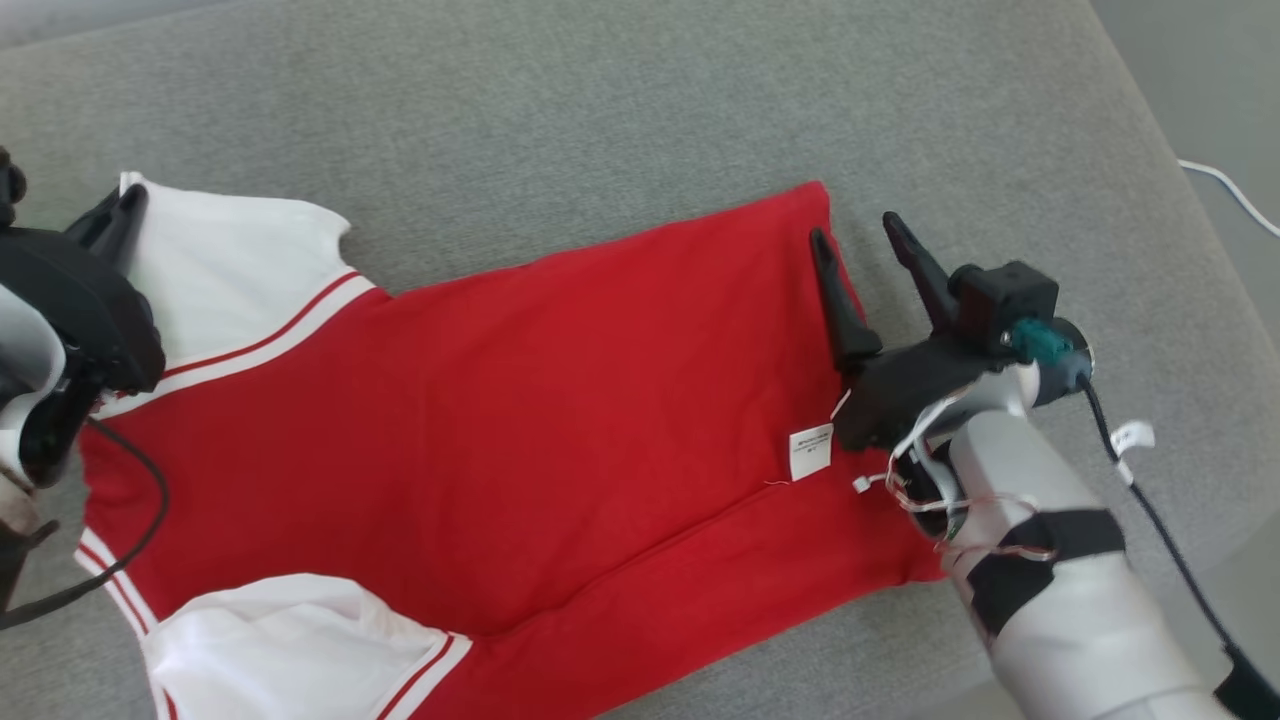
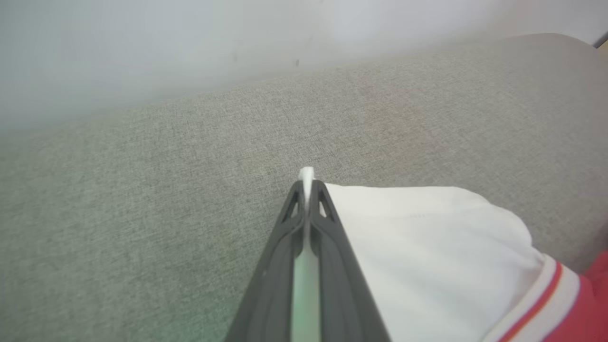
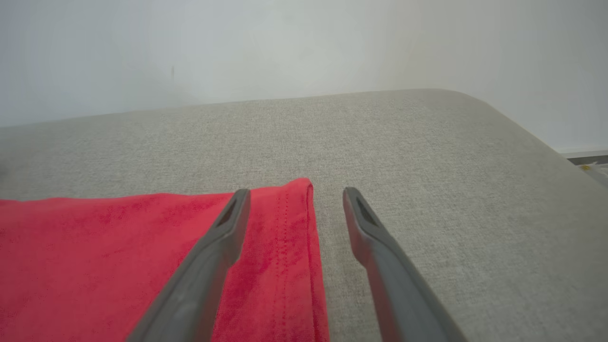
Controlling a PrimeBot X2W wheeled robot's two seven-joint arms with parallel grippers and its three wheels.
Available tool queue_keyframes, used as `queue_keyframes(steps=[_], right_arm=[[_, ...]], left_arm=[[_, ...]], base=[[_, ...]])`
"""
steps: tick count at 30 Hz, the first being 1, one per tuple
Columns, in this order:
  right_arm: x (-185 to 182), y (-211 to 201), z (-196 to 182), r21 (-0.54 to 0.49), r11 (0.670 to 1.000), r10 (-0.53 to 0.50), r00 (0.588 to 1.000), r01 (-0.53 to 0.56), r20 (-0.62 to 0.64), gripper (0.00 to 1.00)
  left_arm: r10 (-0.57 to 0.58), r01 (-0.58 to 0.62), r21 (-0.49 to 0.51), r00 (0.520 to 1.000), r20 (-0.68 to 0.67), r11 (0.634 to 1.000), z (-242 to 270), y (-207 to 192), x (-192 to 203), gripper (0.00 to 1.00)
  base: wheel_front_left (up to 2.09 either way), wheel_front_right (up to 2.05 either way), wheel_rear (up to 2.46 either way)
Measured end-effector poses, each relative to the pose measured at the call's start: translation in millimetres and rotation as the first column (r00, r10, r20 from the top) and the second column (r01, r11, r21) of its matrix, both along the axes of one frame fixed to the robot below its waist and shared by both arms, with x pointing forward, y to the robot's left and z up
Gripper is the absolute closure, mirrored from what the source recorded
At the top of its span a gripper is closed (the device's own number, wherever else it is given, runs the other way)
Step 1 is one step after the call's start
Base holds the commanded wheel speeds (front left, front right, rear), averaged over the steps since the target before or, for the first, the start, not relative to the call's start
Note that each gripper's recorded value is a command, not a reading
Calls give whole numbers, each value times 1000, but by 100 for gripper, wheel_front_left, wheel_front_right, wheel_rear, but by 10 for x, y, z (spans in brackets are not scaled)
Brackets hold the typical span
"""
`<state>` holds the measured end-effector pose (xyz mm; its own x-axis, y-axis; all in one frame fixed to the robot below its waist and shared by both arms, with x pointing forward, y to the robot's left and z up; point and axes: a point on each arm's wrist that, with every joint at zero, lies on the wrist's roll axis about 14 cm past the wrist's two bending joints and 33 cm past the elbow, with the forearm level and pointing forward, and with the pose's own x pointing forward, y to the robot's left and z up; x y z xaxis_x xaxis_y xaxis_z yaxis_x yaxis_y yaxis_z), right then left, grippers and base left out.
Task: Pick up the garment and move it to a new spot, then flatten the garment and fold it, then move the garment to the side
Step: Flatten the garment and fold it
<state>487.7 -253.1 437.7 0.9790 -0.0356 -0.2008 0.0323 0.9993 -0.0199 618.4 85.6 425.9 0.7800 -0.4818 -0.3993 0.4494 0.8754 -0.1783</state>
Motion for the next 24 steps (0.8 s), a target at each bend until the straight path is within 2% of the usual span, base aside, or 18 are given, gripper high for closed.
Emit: queue_keyframes(steps=[14, 15, 17, 18, 20, 24], right_arm=[[302, -50, -165, -13, 1000, 12, 988, -15, -154, 0], [321, -44, -178, -9, 1000, 12, 987, -14, -162, 7], [337, -23, -229, 0, 1000, 12, 983, -12, -184, 94], [335, -17, -270, 2, 1000, 12, 979, -12, -205, 100], [326, -10, -335, 3, 1000, 12, 972, -11, -235, 100], [417, 26, -266, -1, 1000, 24, 980, -24, -196, 100]], left_arm=[[-18, 22, -41, 996, 83, 999, 226, 16, -142, 100], [-20, 24, -43, 996, 87, 999, 237, 13, -141, 100], [-22, 26, -44, 995, 97, 999, 255, 14, -137, 100], [-22, 26, -42, 995, 96, 999, 244, 23, -141, 100], [-21, 25, -41, 995, 96, 999, 228, 36, -147, 100], [-12, 17, -42, 994, 107, 999, 246, 71, -127, 100]], base=[[0, 0, 0], [0, 0, 0], [0, 0, 0], [0, 0, 0], [0, 0, 0], [0, 0, 0]])
